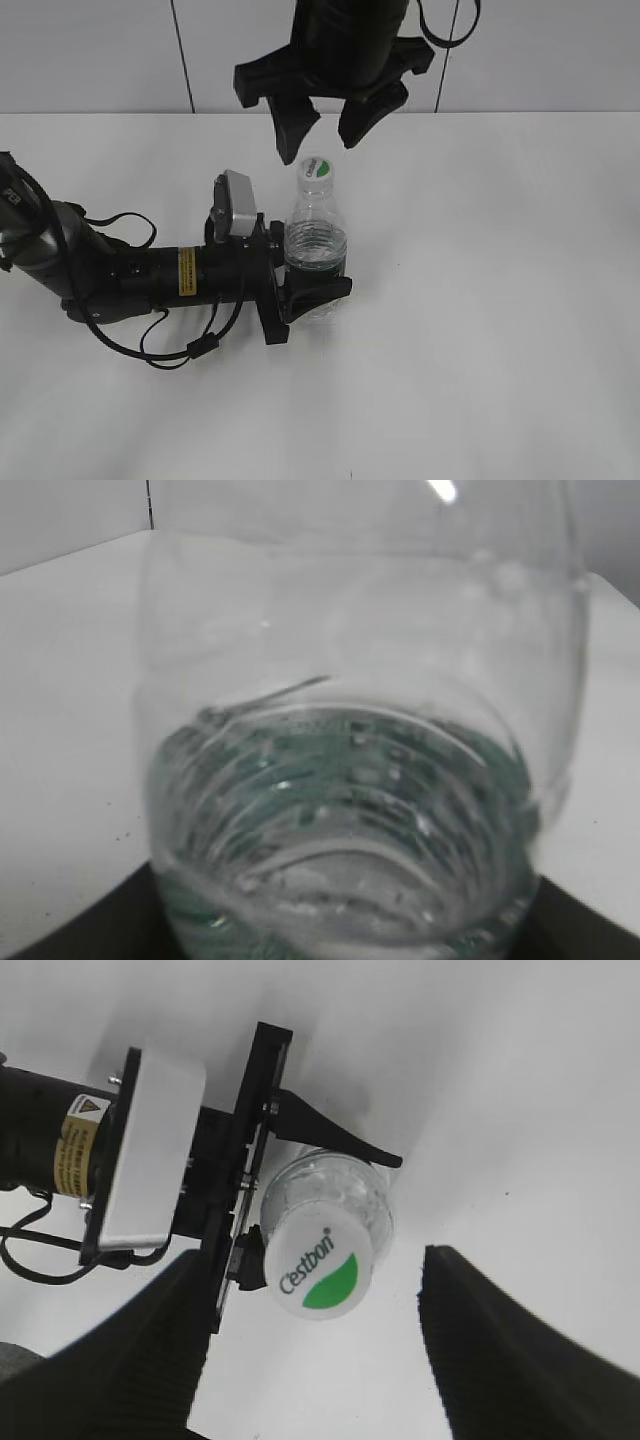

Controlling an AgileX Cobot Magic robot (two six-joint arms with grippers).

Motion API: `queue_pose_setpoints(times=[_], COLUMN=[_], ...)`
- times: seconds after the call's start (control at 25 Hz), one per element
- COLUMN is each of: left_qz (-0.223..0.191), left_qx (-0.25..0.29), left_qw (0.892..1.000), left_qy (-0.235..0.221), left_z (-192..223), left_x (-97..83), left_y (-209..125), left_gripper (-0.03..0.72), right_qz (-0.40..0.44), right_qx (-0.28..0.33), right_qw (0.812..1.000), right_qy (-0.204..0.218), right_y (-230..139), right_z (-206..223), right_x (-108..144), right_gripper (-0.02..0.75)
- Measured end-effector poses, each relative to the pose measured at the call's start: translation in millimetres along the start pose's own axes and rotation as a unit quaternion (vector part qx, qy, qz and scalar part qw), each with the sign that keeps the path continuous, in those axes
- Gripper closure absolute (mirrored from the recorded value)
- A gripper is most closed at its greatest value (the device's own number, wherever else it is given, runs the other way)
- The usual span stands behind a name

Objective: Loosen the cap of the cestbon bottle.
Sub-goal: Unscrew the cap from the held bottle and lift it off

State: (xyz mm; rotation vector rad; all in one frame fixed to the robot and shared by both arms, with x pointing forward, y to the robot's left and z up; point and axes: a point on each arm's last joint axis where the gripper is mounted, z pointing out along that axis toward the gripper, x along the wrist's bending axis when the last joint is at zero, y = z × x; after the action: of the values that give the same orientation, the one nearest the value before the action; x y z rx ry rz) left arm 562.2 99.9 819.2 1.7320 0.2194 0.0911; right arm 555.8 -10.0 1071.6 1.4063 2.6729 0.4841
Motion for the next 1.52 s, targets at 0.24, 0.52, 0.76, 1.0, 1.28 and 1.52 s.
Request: queue_pose_setpoints(times=[0.24,0.52,0.76,1.0,1.28,1.52], left_qz=[0.0,0.0,0.0,0.0,0.0,0.0], left_qx=[0.0,0.0,0.0,0.0,0.0,0.0], left_qw=[1.0,1.0,1.0,1.0,1.0,1.0], left_qy=[0.0,0.0,0.0,0.0,0.0,0.0], left_z=[0,0,0,0,0,0], left_x=[0.0,0.0,0.0,0.0,0.0,0.0], left_y=[0,0,0,0,0,0], left_gripper=[0.278,0.278,0.278,0.278,0.278,0.278], right_qz=[-0.007,-0.019,-0.025,-0.03,-0.046,-0.113], right_qx=[0.009,0.028,0.031,0.031,0.032,0.031], right_qw=[1.0,0.999,0.999,0.999,0.998,0.993], right_qy=[-0.004,-0.013,-0.013,-0.009,0.004,0.008], right_y=[0,1,1,1,1,1], right_z=[8,27,29,29,29,29], right_x=[-1,-2,-3,-2,0,0], right_gripper=[0.243,0.245,0.248,0.389,0.44,0.44])
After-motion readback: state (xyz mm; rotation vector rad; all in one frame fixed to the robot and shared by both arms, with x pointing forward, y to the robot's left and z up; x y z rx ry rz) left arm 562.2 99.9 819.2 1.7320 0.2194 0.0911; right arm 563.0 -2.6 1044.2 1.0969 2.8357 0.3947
